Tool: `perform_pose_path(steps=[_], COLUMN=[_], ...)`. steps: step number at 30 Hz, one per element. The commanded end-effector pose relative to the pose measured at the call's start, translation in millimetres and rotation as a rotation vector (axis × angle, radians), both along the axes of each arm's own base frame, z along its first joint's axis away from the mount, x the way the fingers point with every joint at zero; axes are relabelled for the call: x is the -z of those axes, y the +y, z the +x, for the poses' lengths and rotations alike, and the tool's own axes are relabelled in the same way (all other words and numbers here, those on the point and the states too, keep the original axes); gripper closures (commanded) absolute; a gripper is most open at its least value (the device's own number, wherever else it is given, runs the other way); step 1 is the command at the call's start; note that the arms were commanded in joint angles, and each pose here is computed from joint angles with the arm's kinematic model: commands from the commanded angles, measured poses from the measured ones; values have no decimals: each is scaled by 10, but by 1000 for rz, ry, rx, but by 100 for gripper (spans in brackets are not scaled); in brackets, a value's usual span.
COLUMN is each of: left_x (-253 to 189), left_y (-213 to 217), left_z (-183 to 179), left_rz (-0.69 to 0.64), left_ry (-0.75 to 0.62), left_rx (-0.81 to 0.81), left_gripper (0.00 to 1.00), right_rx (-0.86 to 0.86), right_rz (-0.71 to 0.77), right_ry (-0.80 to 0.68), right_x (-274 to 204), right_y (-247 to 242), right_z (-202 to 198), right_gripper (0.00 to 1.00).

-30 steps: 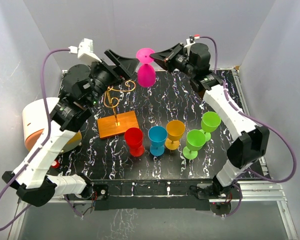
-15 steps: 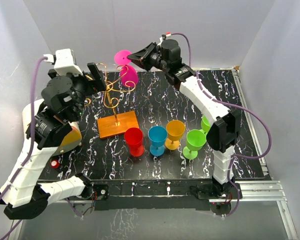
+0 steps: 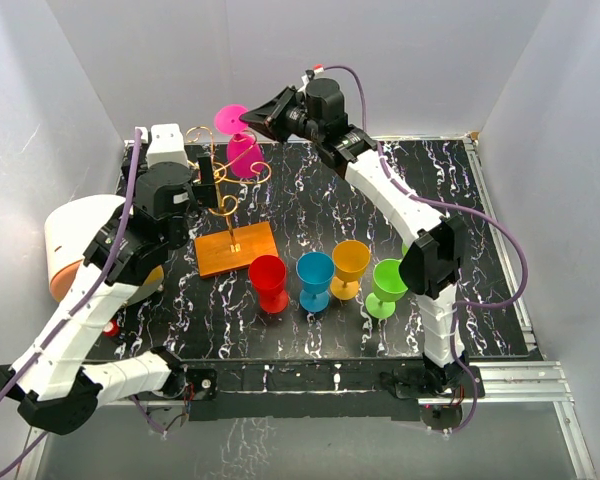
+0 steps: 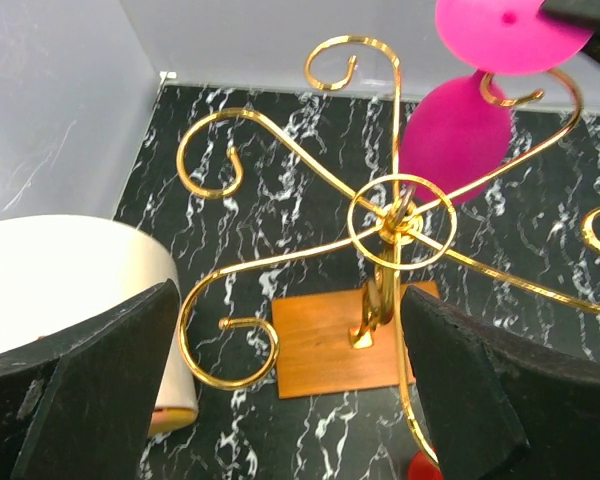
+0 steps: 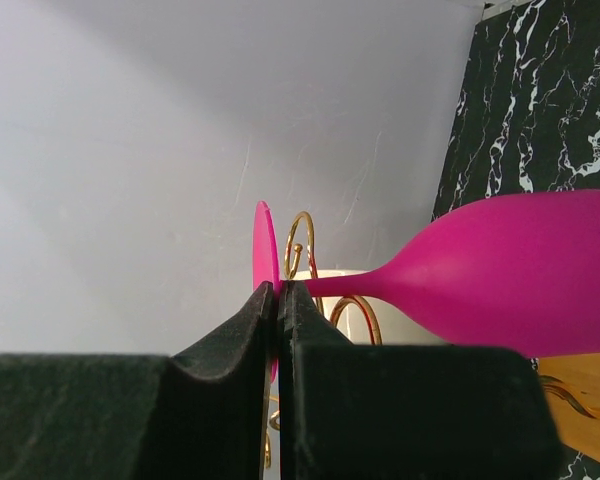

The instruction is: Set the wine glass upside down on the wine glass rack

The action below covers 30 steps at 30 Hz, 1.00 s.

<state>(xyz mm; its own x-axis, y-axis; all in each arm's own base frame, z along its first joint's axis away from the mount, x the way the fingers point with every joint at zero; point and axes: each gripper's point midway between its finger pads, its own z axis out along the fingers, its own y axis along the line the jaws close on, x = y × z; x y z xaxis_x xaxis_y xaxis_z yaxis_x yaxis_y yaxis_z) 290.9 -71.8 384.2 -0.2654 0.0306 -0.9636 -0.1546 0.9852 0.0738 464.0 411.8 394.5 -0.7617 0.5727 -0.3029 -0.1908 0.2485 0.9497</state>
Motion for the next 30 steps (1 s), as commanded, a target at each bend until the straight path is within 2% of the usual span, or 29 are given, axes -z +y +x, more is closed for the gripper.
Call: perform_pose_path(steps=[1,5,18,30], left_x=[134,176,78,-118], left_y=[130,123,110,150], left_z=[-44,-24,-13,-71], left_rz=[25,31,-1,-47], left_ry=[32,45,14,-42], left_rx=[-72,-77,-71,-67], left_gripper=[11,17,16,16], right_rx=[-50,-75,-156,-7], right_rz=[44,41,23,-6], right_ry=[-83,-83,-89,-116], right_x=[-300,-280,-265,-403], right_y=[65,112,181,-171], right_z=[-155,-205,-354,-455], right_gripper=[100,100,100,100])
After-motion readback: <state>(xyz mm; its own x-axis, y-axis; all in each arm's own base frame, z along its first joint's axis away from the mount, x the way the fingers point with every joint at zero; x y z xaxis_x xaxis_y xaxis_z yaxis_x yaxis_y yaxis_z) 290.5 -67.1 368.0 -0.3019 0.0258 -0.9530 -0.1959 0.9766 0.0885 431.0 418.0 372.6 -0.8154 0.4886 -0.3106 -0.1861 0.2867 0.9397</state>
